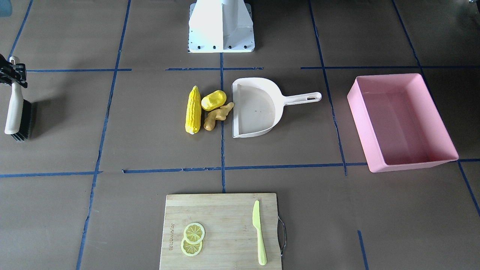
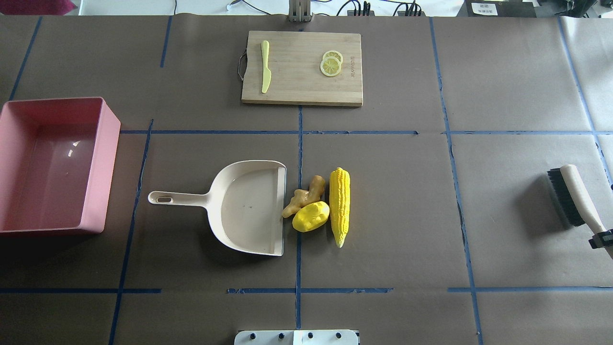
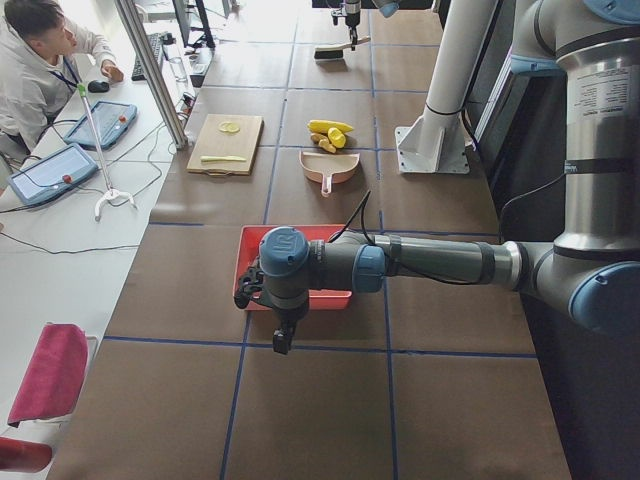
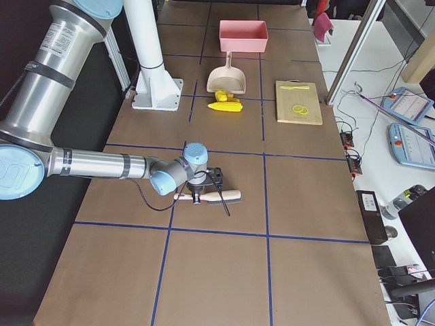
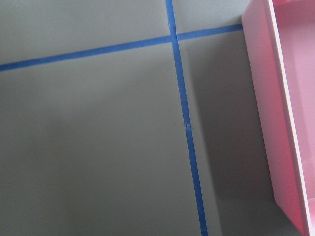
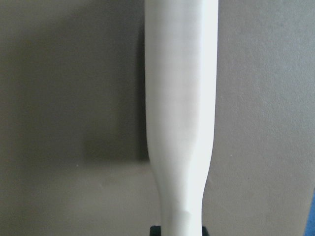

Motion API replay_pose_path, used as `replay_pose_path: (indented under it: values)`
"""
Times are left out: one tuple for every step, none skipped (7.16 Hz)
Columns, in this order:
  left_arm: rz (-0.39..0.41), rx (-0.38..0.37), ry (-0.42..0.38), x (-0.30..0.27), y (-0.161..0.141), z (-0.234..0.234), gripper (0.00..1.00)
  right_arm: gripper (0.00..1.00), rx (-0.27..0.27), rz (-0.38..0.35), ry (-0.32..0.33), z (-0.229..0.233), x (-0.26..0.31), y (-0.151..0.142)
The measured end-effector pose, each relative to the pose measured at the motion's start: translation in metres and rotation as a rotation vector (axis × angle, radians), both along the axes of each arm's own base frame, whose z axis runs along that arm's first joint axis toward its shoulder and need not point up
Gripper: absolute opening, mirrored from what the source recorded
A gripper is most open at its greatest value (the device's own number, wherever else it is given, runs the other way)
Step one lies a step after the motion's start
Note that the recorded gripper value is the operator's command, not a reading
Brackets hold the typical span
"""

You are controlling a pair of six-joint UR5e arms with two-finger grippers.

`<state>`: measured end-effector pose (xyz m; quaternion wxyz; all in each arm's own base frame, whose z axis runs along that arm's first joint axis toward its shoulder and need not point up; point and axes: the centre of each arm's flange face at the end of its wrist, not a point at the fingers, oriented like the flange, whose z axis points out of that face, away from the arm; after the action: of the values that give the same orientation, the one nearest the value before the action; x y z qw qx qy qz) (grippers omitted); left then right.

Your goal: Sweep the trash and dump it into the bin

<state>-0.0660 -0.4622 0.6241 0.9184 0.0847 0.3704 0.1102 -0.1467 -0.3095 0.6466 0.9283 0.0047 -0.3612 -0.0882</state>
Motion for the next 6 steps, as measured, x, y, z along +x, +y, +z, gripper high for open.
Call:
replay_pose_path:
  values:
    - [-0.001,0.048,0.001,0.000,-0.014,-0.006,1.00,0.00,0.002,0.000,-0.003,-0.001,-0.001,-0.001]
    - [0.000,0.069,0.003,0.001,-0.021,-0.009,1.00,0.00,0.004,0.001,-0.004,-0.002,-0.002,-0.002]
    - [0.002,0.086,0.008,0.001,-0.024,-0.012,1.00,0.00,0.006,0.002,-0.004,-0.003,-0.002,-0.003]
    - [0.015,0.126,0.020,0.007,-0.029,-0.021,1.00,0.00,0.008,0.003,-0.003,-0.003,-0.002,-0.003]
    - [0.042,0.217,0.033,0.020,-0.038,-0.036,1.00,0.00,0.010,0.003,-0.004,-0.004,-0.002,-0.004]
    - [0.078,0.335,0.044,0.038,-0.045,-0.053,1.00,0.00,0.012,0.004,-0.004,-0.004,-0.003,-0.004]
